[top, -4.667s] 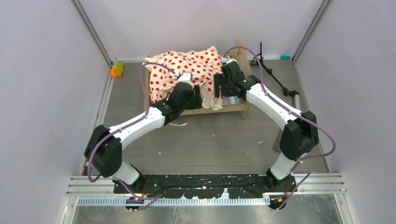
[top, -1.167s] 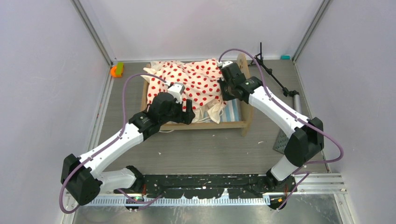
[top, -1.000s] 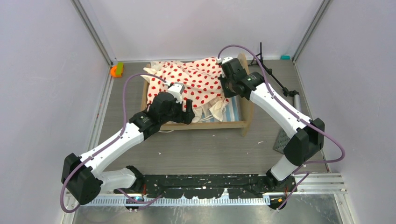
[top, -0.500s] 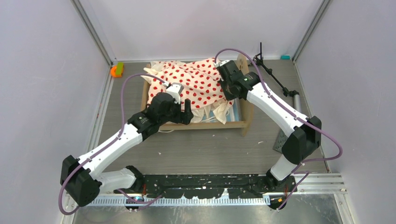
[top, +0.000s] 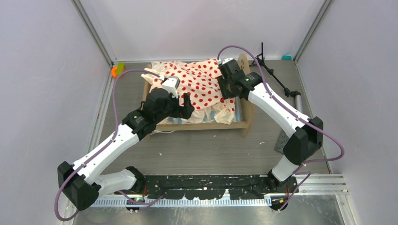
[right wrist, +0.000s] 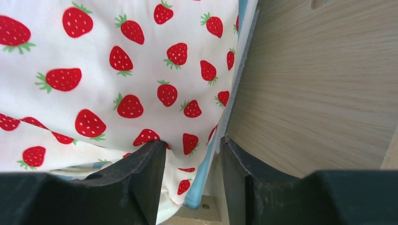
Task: Set up the pet bed
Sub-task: Adjust the mattress on the bed frame.
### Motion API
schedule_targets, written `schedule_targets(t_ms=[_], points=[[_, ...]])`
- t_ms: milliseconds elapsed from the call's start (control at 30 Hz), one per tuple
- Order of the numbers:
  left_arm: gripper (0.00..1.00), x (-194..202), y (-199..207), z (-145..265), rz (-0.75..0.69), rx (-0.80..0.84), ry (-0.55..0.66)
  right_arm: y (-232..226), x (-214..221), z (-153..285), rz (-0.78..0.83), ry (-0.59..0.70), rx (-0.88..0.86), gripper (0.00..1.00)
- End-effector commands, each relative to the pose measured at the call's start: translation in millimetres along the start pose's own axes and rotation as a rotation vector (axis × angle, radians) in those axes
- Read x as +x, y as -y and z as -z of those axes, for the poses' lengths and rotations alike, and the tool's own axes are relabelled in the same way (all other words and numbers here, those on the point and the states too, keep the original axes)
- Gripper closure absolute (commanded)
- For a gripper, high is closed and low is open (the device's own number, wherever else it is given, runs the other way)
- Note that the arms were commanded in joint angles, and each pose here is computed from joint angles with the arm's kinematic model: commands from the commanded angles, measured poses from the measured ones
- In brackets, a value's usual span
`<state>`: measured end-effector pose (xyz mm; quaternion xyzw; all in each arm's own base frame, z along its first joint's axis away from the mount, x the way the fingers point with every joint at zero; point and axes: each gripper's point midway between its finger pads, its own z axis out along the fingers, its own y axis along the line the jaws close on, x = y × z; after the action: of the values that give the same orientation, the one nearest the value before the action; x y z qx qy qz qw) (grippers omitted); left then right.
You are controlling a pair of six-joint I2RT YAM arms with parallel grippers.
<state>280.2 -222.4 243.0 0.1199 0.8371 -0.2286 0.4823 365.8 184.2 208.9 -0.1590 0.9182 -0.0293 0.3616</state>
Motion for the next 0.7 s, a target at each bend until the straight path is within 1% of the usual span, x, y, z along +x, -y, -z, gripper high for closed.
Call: schedule_targets(t_ms=[0, 100, 133, 200, 233, 300, 367, 500, 600, 667], points=[[0.11, -12, -12, -4, 0.059, -0.023, 0.003, 6, -35, 27, -0.134, 0.144, -0.009, 0.47], [0.11, -12, -23, -4, 0.081, -0.042, -0.017, 8, -34, 33, -0.188, 0.153, -0.023, 0.42], [0.11, -13, -26, -3, 0.071, -0.049, -0.018, 10, -34, 36, -0.2, 0.161, -0.025, 0.37], [0.11, -14, -29, 0, 0.045, -0.058, -0.022, 15, -32, 40, -0.23, 0.185, -0.014, 0.23], [0.11, -14, -29, 1, 0.033, -0.06, -0.021, 19, -32, 44, -0.263, 0.204, -0.002, 0.2], [0.11, -14, -29, 3, 0.023, -0.06, -0.025, 23, -30, 50, -0.307, 0.228, -0.003, 0.18], [0.11, -12, -29, 3, 0.022, -0.06, -0.039, 24, -25, 51, -0.317, 0.219, -0.022, 0.18], [0.12, -8, -27, -2, 0.055, -0.065, -0.085, 34, -11, 46, -0.379, 0.129, -0.003, 0.18], [0.13, -11, -18, -9, 0.08, -0.02, -0.091, 30, -6, 41, -0.434, 0.082, -0.071, 0.18], [0.16, -15, -9, -15, 0.081, 0.02, -0.095, 23, -5, 38, -0.436, 0.062, -0.108, 0.19]])
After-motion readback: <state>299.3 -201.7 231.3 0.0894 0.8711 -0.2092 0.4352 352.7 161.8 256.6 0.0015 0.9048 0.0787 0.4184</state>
